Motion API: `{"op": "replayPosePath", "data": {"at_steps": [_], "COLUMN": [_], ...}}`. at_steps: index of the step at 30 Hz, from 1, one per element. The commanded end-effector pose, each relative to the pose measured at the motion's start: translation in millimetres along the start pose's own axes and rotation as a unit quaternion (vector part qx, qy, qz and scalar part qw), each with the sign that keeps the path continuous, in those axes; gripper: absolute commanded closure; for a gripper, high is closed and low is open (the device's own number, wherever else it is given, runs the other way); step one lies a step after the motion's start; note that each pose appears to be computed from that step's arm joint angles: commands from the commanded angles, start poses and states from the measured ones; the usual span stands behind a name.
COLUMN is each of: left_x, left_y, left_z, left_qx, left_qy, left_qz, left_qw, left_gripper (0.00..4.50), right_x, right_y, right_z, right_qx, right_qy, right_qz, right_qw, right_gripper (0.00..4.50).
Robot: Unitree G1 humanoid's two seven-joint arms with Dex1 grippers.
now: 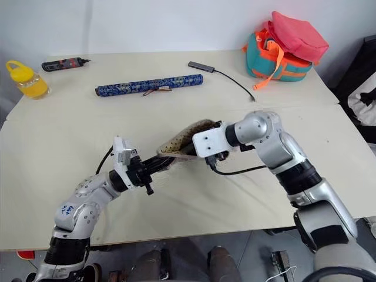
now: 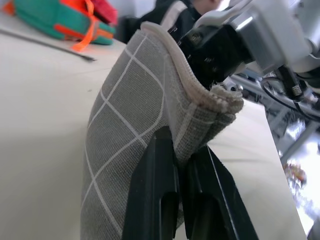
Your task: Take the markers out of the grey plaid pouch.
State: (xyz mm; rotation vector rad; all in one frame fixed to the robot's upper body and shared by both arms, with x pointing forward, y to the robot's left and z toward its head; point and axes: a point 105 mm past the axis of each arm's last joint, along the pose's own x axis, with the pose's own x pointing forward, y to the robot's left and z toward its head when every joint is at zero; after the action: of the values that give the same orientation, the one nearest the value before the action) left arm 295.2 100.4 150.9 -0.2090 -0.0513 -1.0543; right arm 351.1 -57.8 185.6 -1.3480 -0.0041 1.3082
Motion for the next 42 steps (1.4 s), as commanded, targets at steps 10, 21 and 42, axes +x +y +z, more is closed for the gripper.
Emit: {"op": "replayPosePath", "data": {"at_steps": [10, 21, 42], "left_x": [-5.1, -3.9, 16.5], "left_y": [-1.3, 3.3, 3.0], "left_z": [-12.4, -6.2, 34.6], "left_qx": [-0.052, -0.028, -0.019], "left_qy": [-0.015, -0.024, -0.112], "left_qz": [0.001, 0.018, 0.015], "left_qw": [0.999, 0.999, 0.993], "left_gripper": [4.5, 4.5, 4.5], "right_x": [38.8, 29.7, 25.9], "right_y": [-1.3, 4.8, 14.0], "right_z": [-5.0, -0.3, 2.2], "right_qx": [0.007, 0.012, 0.028], "right_qy": [0.027, 0.011, 0.002], "right_qz": [-0.005, 0.003, -0.003], "right_qw": [1.0, 1.0, 1.0], "right_gripper": [2.41, 3.71, 3.62]}}
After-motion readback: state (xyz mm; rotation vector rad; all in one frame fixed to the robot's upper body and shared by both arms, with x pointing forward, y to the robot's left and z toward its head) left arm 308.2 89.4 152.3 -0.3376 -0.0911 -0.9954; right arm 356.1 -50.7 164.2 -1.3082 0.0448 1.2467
